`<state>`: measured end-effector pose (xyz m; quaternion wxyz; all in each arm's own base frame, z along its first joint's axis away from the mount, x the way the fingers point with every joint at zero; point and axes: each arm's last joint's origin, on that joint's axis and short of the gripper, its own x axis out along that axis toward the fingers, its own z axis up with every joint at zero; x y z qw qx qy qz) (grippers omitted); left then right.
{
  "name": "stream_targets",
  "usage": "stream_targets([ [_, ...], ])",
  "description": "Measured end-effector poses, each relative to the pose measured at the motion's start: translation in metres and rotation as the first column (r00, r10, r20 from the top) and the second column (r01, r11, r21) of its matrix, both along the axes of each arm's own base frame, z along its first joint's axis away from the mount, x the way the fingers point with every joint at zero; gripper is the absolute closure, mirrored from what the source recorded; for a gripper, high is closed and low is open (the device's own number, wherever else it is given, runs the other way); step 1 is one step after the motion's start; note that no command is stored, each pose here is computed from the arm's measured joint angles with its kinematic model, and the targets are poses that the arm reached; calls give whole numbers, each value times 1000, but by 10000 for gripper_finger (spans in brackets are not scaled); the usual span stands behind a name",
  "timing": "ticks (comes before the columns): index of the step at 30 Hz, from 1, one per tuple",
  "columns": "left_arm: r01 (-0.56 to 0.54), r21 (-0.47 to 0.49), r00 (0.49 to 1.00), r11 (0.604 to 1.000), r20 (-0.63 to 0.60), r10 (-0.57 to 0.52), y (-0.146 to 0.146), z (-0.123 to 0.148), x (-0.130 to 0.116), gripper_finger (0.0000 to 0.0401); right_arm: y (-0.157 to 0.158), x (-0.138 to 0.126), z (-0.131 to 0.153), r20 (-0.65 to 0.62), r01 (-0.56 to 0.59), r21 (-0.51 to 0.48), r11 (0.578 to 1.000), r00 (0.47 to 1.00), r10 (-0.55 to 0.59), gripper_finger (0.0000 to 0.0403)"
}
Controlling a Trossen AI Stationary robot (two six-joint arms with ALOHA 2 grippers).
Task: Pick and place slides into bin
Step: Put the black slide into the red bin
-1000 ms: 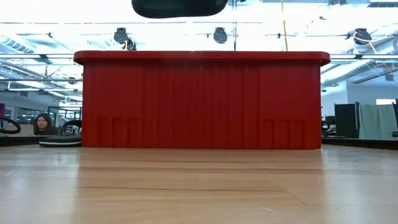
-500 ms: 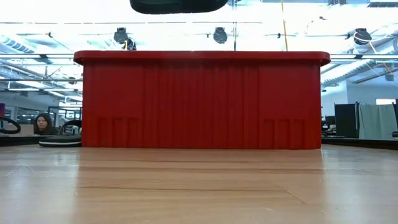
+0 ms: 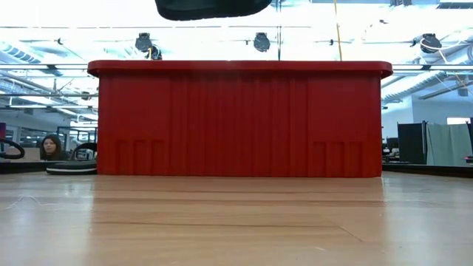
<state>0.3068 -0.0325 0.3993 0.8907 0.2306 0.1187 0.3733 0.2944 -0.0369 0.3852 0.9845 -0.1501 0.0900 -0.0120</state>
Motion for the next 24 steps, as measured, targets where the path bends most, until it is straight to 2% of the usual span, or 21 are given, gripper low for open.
stream_targets([
  [10,-5,11,1000,1000,-13,5,1,0,0,364,-12,-2,0,-2,37,-8,999,999,-37,401],
  [17,-31,-41,999,999,39,32,8,0,1,316,-27,-5,-1,-6,88,-6,996,996,-88,402],
  [24,-87,-83,995,993,51,91,24,-4,1,274,-49,-12,-6,-62,166,1,986,984,-166,402],
])
